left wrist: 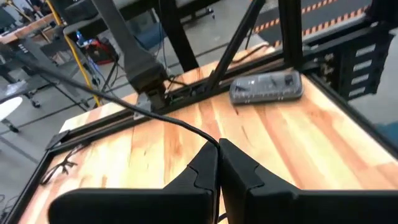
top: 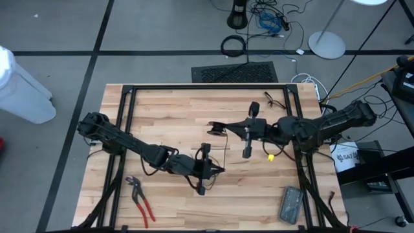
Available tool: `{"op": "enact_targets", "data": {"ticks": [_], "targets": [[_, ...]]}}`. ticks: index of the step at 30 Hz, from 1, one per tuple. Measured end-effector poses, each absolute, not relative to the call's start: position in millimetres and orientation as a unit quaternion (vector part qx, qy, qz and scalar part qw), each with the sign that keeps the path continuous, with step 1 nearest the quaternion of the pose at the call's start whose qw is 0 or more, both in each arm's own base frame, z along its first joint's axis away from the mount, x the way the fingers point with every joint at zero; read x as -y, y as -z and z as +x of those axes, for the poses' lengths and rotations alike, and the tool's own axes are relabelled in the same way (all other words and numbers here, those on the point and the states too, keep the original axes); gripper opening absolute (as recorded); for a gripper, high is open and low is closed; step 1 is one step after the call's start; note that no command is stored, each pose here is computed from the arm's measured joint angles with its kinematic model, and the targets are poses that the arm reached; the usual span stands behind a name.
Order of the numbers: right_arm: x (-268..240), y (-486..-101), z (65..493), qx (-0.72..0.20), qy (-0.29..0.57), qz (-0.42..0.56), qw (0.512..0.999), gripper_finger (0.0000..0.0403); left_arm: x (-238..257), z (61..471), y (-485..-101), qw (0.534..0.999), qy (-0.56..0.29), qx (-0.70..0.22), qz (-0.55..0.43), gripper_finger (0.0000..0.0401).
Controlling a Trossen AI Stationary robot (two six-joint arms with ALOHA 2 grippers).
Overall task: Coil cords
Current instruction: Uncoil the black wire from the black spool
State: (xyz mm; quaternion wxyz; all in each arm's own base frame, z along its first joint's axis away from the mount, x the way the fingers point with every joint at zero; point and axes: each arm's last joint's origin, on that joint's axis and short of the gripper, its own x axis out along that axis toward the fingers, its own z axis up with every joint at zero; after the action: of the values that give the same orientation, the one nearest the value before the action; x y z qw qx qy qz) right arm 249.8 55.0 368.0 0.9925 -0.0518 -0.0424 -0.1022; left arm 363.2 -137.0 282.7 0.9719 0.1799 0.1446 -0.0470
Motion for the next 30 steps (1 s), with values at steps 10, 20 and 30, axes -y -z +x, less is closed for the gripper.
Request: {"op": "enact_targets", "data": {"ticks": [10,20,30], "targets": [[-63,-384,224,0.067,0.074,-0.040,0.994,0.0000,132,353,-274,0.948,0.035,-0.224,0.224,0.0015],[-66,-390,209,0.069,0.058,-0.036,0.995,0.0000,114,319,-295,0.936,-0.049,-0.288,0.196,0.0016],[-65,-390,208,0.065,0.058,-0.031,0.996,0.0000,122,259,-340,0.955,-0.041,-0.267,0.122,0.0061]]}}
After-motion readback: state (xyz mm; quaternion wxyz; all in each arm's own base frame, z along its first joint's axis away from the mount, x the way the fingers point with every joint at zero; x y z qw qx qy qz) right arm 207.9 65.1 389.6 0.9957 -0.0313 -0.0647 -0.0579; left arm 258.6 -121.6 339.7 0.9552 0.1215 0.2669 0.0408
